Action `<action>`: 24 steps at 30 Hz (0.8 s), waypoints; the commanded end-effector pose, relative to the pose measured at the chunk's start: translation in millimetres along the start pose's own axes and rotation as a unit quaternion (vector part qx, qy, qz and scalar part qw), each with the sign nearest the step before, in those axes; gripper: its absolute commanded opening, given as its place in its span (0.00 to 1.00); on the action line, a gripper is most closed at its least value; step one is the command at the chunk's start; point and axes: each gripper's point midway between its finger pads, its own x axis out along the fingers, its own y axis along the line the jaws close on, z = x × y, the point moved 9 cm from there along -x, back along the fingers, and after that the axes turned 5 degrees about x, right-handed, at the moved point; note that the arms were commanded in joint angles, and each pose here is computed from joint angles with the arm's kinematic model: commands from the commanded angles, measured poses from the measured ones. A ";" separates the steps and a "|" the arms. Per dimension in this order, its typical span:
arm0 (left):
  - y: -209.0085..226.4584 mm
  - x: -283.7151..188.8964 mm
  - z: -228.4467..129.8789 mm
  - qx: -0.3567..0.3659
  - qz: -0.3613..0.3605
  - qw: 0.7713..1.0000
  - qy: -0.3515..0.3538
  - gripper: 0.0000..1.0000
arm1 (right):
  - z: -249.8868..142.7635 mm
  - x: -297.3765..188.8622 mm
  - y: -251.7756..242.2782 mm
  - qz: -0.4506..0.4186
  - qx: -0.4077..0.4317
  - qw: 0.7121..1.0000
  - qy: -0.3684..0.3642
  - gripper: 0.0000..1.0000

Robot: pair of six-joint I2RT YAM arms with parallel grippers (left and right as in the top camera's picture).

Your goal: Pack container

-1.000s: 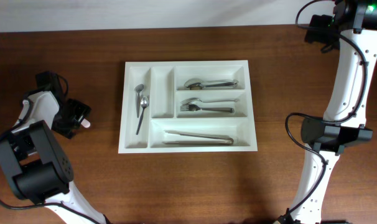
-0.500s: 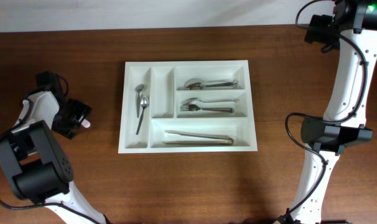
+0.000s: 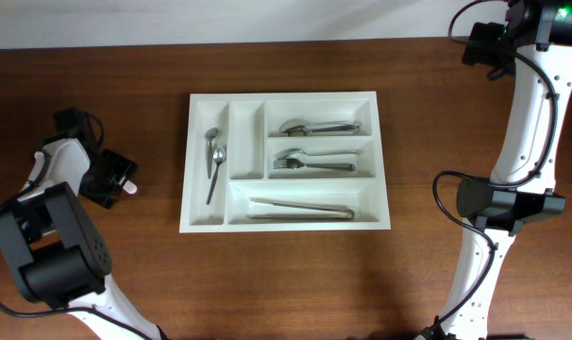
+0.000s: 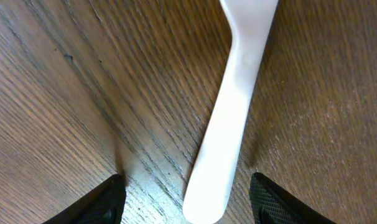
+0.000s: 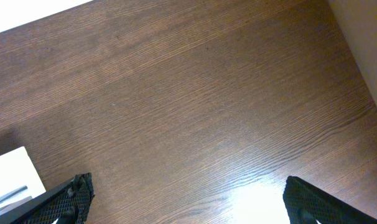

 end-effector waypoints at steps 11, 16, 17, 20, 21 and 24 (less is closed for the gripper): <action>-1.0 31.1 -7.6 -0.007 -0.001 0.998 0.055 0.41 | 3.2 -23.2 -5.2 0.009 0.003 1.000 -0.023 0.99; -0.1 35.8 -8.8 -0.007 0.004 0.998 0.061 0.26 | 3.2 -23.2 -5.2 0.009 0.003 1.000 -0.023 0.99; -0.2 35.8 -8.7 -0.007 0.003 0.998 0.061 0.21 | 3.2 -23.2 -5.2 0.009 0.003 1.000 -0.023 0.99; 0.0 35.8 -8.7 -0.007 0.004 0.998 0.061 0.10 | 3.2 -23.2 -5.2 0.009 0.003 1.000 -0.023 0.99; 0.0 35.8 -8.7 -0.007 0.004 0.998 0.061 0.06 | 3.2 -23.2 -5.2 0.009 0.003 1.000 -0.023 0.99; 0.0 35.8 -8.8 -0.007 0.004 0.998 0.061 0.02 | 3.2 -23.2 -5.2 0.009 0.003 1.000 -0.023 0.99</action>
